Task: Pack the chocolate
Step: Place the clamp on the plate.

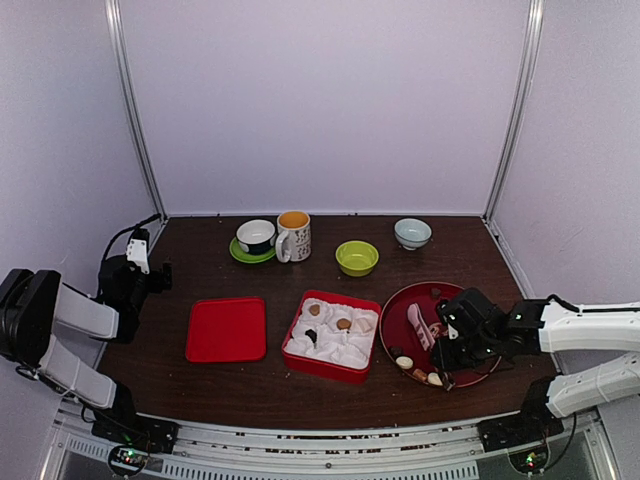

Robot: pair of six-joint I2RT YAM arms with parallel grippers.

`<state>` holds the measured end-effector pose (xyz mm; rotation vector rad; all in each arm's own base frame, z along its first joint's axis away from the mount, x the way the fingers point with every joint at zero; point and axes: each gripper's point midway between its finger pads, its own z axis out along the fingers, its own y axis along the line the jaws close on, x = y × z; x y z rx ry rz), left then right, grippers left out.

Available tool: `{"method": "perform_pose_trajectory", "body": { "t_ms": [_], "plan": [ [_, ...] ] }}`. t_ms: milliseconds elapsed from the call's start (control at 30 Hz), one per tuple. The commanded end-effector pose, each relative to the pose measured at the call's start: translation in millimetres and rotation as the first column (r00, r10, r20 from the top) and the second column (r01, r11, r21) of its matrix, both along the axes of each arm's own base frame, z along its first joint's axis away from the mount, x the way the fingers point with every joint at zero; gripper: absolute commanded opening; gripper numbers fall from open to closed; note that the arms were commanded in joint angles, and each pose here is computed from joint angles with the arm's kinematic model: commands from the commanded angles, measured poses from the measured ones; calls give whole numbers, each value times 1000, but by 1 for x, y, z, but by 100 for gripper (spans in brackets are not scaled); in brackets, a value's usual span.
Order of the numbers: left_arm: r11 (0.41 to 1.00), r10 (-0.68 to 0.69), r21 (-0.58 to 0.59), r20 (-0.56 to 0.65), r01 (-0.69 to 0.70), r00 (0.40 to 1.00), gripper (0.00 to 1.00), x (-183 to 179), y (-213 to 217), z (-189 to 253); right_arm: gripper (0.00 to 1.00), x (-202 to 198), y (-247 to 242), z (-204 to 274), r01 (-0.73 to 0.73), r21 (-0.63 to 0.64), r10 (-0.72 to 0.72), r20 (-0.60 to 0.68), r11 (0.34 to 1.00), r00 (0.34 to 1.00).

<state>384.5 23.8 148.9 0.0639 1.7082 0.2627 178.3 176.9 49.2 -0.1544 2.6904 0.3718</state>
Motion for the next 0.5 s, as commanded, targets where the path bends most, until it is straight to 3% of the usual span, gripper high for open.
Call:
{"method": "perform_pose_trajectory", "body": {
  "t_ms": [0, 300, 467],
  "plan": [
    [1000, 2, -4, 63, -2, 998, 98, 4, 2, 16, 25, -10, -6, -4, 8, -38, -9, -24, 999, 1000],
    [1000, 1, -4, 63, -1, 998, 98, 4, 2, 16, 26, -13, -10, -10, 8, -88, -10, -26, 996, 1000],
    [1000, 2, -5, 63, -1, 998, 98, 4, 2, 16, 32, -13, -8, -11, 8, -87, -10, -23, 996, 1000]
  ]
}}
